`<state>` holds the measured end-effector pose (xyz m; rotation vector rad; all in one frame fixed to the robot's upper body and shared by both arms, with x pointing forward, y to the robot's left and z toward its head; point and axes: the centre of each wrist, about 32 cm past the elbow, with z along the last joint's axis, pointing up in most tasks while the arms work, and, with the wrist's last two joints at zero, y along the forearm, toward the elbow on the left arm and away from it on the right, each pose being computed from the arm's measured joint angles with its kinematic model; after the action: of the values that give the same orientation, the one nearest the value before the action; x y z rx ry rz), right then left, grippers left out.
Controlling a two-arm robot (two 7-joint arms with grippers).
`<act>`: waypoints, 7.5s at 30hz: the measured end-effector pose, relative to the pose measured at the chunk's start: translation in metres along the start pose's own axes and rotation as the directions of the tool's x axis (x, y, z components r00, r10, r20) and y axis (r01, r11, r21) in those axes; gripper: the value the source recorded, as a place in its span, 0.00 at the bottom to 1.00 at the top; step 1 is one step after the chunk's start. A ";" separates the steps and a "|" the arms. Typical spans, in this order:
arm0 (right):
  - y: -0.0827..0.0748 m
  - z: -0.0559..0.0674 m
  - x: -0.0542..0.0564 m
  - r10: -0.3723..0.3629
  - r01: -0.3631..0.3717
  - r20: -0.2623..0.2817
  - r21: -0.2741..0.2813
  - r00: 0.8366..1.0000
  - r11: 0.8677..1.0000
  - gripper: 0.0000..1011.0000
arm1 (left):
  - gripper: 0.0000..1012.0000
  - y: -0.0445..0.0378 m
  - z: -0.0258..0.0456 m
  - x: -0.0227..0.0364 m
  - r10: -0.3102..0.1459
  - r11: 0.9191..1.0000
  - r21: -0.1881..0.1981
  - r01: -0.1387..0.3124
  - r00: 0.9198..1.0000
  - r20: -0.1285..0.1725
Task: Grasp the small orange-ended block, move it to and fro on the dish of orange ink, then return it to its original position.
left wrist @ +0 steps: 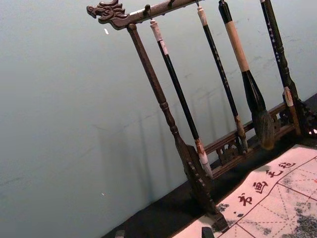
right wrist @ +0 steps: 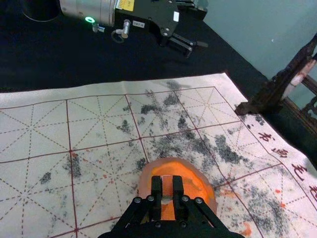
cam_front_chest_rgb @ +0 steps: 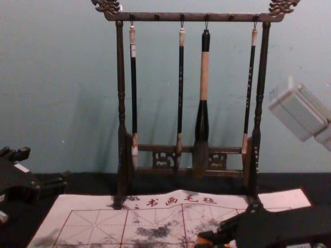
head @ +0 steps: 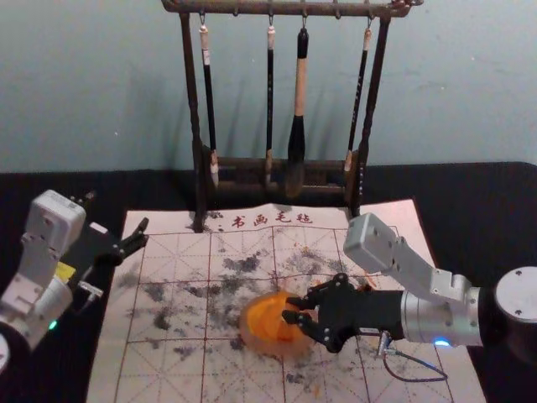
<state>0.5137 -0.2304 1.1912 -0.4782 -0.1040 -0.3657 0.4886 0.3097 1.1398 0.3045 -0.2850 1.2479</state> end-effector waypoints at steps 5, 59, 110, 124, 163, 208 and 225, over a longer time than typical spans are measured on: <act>0.003 0.002 0.002 0.001 -0.001 0.007 0.000 1.000 1.000 0.11 | 0.99 0.0000 0.0000 0.0000 0.000 1.000 0.000 0.000 1.000 0.000; -0.003 0.000 0.000 -0.008 0.008 -0.015 0.006 1.000 1.000 0.10 | 0.99 0.0000 0.0000 0.0000 0.000 1.000 0.000 0.000 1.000 0.000; -0.003 0.000 0.011 -0.019 0.019 0.001 -0.025 1.000 0.999 0.10 | 0.99 0.0000 0.0000 0.0000 0.000 1.000 0.000 0.000 1.000 0.000; 0.002 0.005 0.003 0.034 -0.033 0.013 -0.012 0.999 0.999 0.10 | 0.99 0.0000 0.0000 0.0000 0.000 1.000 0.000 0.000 1.000 0.000; -0.002 0.001 0.018 -0.039 0.039 -0.001 -0.031 0.999 0.999 0.10 | 0.99 0.0000 0.0000 0.0000 0.000 1.000 0.000 0.000 1.000 0.000; -0.103 -0.002 -0.011 -0.278 0.283 -0.099 0.031 0.955 0.959 0.10 | 0.99 0.0000 0.0000 0.0000 0.000 1.000 0.000 0.000 1.000 0.000; -0.098 -0.016 -0.017 -0.325 0.328 -0.153 -0.010 0.933 0.945 0.10 | 0.99 0.0000 0.0000 0.0000 0.000 1.000 0.000 0.000 1.000 0.000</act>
<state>0.4622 -0.3136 1.2159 -0.4158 -0.0365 -0.7270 0.4886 0.3097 1.1398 0.3045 -0.2850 1.2480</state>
